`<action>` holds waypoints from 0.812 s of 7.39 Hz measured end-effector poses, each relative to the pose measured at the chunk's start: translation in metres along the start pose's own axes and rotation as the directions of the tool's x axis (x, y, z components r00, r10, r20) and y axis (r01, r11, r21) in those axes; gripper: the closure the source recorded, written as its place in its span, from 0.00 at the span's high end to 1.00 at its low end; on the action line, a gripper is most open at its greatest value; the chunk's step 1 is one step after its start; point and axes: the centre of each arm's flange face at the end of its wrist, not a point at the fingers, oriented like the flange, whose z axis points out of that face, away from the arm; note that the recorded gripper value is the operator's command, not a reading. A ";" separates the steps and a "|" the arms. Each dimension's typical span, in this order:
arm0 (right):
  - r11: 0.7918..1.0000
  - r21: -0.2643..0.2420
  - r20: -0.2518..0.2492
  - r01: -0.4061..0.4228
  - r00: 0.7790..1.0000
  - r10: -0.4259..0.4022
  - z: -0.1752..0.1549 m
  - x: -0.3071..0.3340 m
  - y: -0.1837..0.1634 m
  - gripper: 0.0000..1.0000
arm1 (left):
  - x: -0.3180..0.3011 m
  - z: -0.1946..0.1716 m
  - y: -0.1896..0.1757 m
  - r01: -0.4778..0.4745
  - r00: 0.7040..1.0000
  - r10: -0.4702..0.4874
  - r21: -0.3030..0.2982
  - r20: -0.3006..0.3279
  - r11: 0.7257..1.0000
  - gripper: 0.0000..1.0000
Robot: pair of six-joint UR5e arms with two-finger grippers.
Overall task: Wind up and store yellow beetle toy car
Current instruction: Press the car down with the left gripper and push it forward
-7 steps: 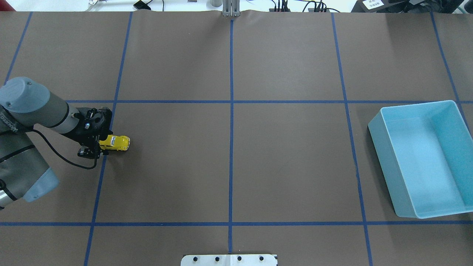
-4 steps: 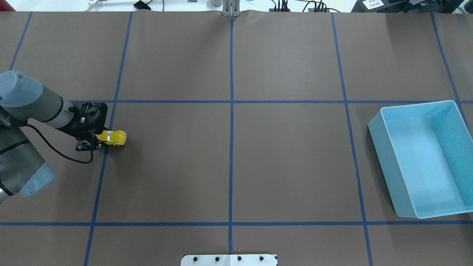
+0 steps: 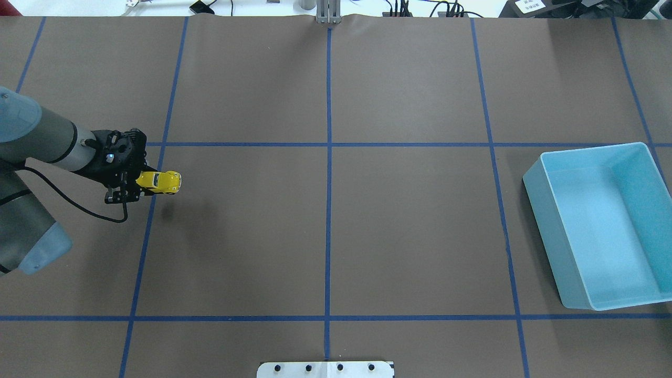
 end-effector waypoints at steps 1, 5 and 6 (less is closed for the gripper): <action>1.000 0.000 0.000 0.000 1.000 0.000 0.000 0.000 0.000 1.00 | 0.002 0.000 -0.005 0.012 1.000 -0.012 0.028 0.001 1.000 0.08; 1.000 0.000 0.000 0.000 1.000 0.000 0.000 0.000 0.000 1.00 | 0.015 0.035 -0.040 0.017 0.995 -0.004 0.135 -0.099 0.991 0.06; 1.000 0.000 0.000 0.001 1.000 -0.001 0.000 0.000 0.000 1.00 | 0.013 0.041 -0.045 0.016 0.993 0.000 0.141 -0.117 0.990 0.05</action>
